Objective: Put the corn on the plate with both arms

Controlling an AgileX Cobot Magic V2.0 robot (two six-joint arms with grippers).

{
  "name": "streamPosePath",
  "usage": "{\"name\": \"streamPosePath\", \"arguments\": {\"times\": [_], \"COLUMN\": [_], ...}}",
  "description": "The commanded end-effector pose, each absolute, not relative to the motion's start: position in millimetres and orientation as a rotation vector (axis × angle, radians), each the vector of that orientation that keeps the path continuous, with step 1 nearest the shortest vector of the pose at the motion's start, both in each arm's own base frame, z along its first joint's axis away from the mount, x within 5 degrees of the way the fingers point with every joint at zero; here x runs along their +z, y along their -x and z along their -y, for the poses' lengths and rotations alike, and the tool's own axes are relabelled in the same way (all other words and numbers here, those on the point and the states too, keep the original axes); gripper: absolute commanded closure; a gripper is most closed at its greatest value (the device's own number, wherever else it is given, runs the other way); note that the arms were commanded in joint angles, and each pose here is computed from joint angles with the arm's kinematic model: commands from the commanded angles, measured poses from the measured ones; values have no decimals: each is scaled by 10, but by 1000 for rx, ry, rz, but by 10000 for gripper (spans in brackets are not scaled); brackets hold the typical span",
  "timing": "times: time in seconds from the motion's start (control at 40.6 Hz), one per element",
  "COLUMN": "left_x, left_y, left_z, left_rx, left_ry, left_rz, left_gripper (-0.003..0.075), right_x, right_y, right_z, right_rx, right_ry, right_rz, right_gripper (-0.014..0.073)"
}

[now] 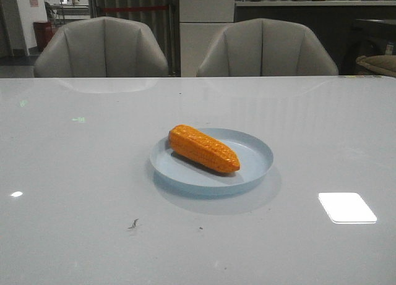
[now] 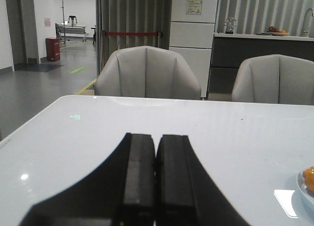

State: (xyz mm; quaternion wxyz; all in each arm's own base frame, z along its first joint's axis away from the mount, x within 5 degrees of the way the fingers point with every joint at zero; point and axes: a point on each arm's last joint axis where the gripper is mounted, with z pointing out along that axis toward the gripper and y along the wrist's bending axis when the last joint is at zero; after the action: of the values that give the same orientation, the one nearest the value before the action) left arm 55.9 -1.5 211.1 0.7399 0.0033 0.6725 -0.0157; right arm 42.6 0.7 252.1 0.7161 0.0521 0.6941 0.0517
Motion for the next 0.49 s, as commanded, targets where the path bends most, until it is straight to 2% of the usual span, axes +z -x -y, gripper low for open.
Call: {"name": "streamPosePath", "arguments": {"times": [0.0, 0.222, 0.468], "left_x": [2062, 2062, 2062], "left_y": [-561, -561, -561], "left_z": [12, 12, 12], "left_rx": [-39, -39, -39], "left_ry": [2, 2, 2], "left_rz": [-1422, -1422, -1422], "left_gripper": [626, 626, 626], "right_x": [2503, 2083, 2053], "right_y": [-426, -536, -539], "right_z": [3, 9, 9], "right_rx": [90, 87, 88], "right_ry": [-104, -113, -114], "right_rz": [-1452, -1521, -1535], "right_gripper": [557, 557, 557]}}
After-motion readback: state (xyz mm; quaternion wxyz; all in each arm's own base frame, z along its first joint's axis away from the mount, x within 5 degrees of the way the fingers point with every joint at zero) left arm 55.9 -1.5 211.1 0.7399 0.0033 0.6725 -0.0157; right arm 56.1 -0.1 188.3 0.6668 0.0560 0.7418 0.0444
